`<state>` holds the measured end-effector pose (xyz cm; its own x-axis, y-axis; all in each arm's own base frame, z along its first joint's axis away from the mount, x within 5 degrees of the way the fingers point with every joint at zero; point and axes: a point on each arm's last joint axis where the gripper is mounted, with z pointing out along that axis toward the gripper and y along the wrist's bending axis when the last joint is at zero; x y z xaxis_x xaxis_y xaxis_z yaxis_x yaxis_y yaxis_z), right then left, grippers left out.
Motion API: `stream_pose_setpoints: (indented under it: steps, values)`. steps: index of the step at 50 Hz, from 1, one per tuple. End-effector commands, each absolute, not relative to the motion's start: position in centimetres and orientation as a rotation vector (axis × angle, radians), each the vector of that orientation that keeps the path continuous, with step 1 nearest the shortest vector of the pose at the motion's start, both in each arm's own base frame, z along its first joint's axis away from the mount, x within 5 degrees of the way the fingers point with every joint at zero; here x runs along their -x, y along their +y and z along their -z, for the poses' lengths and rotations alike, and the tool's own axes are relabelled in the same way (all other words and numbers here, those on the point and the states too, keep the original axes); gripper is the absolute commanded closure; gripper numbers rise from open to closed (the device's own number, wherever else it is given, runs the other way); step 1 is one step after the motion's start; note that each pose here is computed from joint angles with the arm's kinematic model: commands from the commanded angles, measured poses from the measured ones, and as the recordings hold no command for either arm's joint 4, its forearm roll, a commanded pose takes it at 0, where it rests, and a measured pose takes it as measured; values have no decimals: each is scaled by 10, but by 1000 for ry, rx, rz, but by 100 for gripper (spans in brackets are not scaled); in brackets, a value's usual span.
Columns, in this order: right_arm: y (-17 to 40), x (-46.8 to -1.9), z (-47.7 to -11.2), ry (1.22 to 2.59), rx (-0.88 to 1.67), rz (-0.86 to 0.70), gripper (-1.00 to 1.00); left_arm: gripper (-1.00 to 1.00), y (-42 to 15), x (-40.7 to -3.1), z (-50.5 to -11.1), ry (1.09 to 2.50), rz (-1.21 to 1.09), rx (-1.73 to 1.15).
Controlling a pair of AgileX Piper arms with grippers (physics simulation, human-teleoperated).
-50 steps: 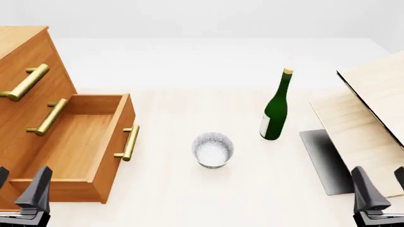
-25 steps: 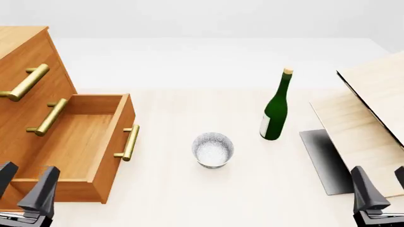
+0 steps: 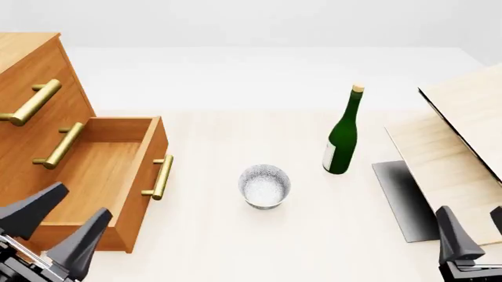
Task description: Put the bowl in the bottom drawer of the cabinet.
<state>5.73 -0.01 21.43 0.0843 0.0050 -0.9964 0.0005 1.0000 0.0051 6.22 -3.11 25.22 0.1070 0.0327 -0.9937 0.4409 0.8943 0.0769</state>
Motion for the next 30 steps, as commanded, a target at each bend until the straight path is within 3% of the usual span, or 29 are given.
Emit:
stream_pose_setpoints:
  steps: [1, 11, 12, 14, 30]
  values:
    - [0, -57, -214, 1486, -4, -3, -100, -100, -43, -72, -275, 1463, 354, -469]
    - [0, -57, -214, 1486, -5, -4, -100, -100, -60, -88, -309, 1469, 406, -518]
    - [0, -57, -214, 1487, -5, -3, -100, -100, -62, -90, -331, 1465, 431, -511]
    - [0, -57, -214, 1486, -5, -3, -100, -100, -64, -93, -319, 1477, 435, -511]
    - [0, -57, -214, 1486, -4, -3, -100, -100, -96, -130, -342, 1571, 443, -565]
